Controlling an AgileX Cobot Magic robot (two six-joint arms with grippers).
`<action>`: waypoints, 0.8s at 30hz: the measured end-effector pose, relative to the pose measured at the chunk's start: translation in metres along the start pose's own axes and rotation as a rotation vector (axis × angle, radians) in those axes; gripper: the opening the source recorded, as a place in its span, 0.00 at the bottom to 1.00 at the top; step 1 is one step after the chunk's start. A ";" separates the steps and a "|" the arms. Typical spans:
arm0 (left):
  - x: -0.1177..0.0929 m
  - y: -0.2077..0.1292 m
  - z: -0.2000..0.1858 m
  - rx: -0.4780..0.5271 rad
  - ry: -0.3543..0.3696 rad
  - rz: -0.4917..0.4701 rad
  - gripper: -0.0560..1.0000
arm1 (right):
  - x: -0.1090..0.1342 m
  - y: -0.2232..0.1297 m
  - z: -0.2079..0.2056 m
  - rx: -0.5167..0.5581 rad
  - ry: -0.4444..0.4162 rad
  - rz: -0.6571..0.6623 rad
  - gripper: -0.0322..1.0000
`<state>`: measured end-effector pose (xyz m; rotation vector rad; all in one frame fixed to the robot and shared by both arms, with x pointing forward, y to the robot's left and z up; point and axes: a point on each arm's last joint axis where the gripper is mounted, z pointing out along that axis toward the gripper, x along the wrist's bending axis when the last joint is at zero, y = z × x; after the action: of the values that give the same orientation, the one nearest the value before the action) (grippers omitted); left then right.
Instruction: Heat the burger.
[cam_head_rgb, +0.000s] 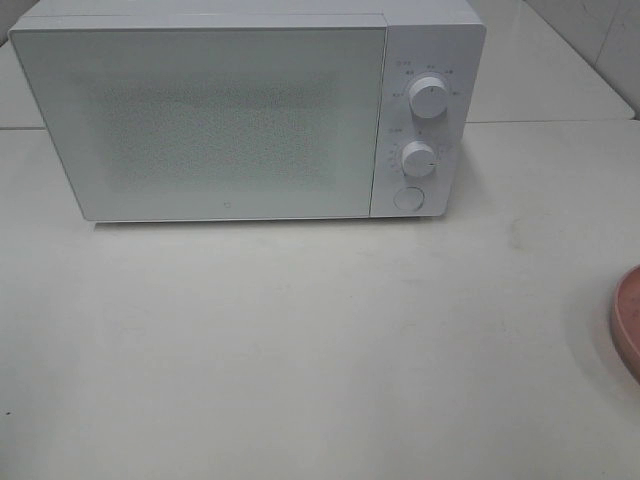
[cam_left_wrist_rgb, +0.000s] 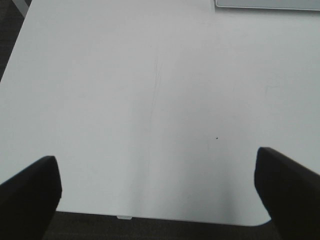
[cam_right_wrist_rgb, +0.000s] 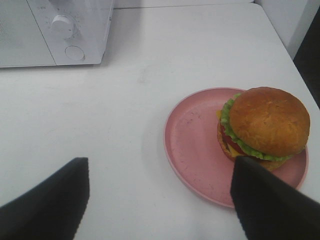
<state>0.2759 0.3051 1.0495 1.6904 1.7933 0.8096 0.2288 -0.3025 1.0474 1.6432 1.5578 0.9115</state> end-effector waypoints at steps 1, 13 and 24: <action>0.000 -0.003 -0.004 -0.036 0.000 -0.001 0.99 | 0.000 0.000 0.000 0.000 0.000 0.000 0.77; 0.000 -0.026 -0.034 -0.282 0.002 -0.004 0.99 | 0.000 0.000 0.000 0.000 0.000 0.000 0.77; 0.000 -0.026 -0.034 -0.284 0.002 -0.004 0.99 | 0.000 0.000 0.000 0.000 0.000 0.000 0.77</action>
<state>0.2335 0.3025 1.0535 1.5005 1.5961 1.0119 0.2288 -0.3025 1.0474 1.6432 1.5578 0.9115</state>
